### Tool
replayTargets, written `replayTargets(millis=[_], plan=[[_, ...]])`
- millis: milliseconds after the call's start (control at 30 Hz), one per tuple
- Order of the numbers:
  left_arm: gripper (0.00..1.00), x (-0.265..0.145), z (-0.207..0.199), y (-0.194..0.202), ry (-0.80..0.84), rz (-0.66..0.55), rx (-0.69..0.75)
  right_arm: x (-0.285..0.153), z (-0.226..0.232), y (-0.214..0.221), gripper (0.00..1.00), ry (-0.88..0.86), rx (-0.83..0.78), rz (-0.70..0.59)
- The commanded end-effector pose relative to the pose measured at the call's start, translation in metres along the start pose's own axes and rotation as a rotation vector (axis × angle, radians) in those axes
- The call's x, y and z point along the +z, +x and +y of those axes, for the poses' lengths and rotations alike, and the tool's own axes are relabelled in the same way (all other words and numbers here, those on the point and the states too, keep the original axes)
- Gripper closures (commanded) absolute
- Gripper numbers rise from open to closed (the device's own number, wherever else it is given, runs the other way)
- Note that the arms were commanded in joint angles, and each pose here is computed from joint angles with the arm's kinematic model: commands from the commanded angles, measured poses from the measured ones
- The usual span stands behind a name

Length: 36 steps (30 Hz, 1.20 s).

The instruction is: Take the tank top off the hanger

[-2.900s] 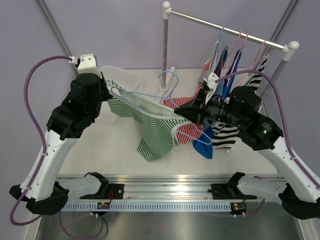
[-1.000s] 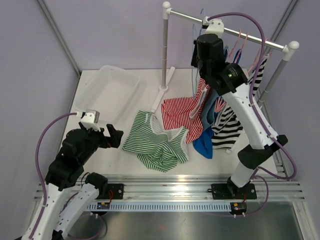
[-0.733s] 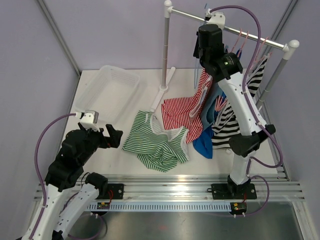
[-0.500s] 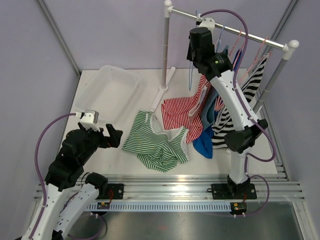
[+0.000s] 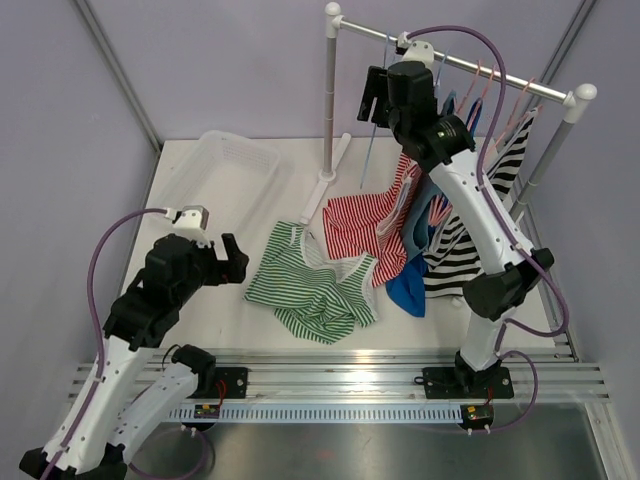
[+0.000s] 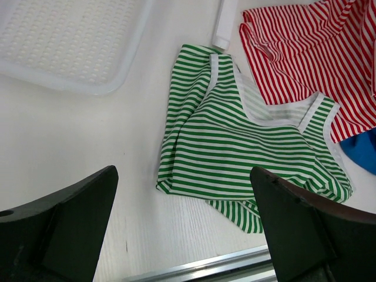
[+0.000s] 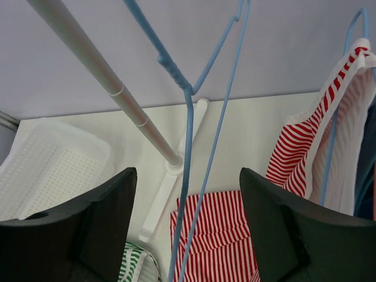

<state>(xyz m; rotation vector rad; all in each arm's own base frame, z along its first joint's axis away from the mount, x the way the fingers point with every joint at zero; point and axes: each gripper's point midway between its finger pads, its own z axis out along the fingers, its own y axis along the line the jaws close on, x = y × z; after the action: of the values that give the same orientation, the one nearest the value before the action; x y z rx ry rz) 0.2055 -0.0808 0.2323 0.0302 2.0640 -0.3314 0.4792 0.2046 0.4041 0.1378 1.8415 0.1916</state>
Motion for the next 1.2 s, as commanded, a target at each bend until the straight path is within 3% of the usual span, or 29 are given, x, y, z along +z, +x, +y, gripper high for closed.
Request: replayTargets(millis=[0, 33, 67, 100, 333, 567, 667, 933, 1067, 1100, 1167], plan=[[0.01, 0.001, -0.008, -0.025, -0.011, -0.025, -0.064, -0.052, 0.017, -0.052, 0.2, -0.142, 0.065, -0.113], [0.01, 0.006, -0.013, -0.024, 0.007, -0.006, -0.071, -0.059, 0.019, -0.056, 0.15, -0.165, 0.069, -0.119], [0.01, 0.007, -0.018, -0.027, 0.022, -0.006, -0.074, -0.068, 0.023, -0.058, 0.02, -0.207, 0.07, -0.118], [0.01, 0.009, -0.022, -0.029, 0.031, -0.003, -0.087, -0.082, 0.022, -0.063, 0.0, -0.231, 0.076, -0.126], [0.01, 0.042, -0.072, -0.005, 0.12, 0.133, -0.08, -0.16, 0.02, -0.07, 0.01, -0.407, 0.104, -0.174], [0.01, 0.09, -0.104, 0.06, 0.126, 0.301, -0.01, -0.235, 0.016, -0.028, 0.01, -0.663, 0.096, -0.152], [0.01, 0.116, -0.119, 0.086, 0.158, 0.391, 0.024, -0.248, 0.008, -0.01, 0.01, -0.693, 0.113, -0.148], [0.02, 0.155, -0.092, 0.158, -0.014, 0.542, 0.056, -0.253, 0.004, 0.029, 0.0, -0.723, 0.082, -0.044], [0.27, 0.158, -0.089, 0.179, -0.015, 0.58, 0.052, -0.25, 0.005, 0.046, 0.0, -0.739, 0.073, -0.002], [0.5, 0.157, -0.088, 0.18, -0.02, 0.582, 0.052, -0.25, 0.005, 0.047, 0.0, -0.742, 0.071, -0.002], [0.72, 0.158, -0.083, 0.178, -0.049, 0.566, 0.054, -0.251, 0.005, 0.05, 0.0, -0.746, 0.072, -0.005]])
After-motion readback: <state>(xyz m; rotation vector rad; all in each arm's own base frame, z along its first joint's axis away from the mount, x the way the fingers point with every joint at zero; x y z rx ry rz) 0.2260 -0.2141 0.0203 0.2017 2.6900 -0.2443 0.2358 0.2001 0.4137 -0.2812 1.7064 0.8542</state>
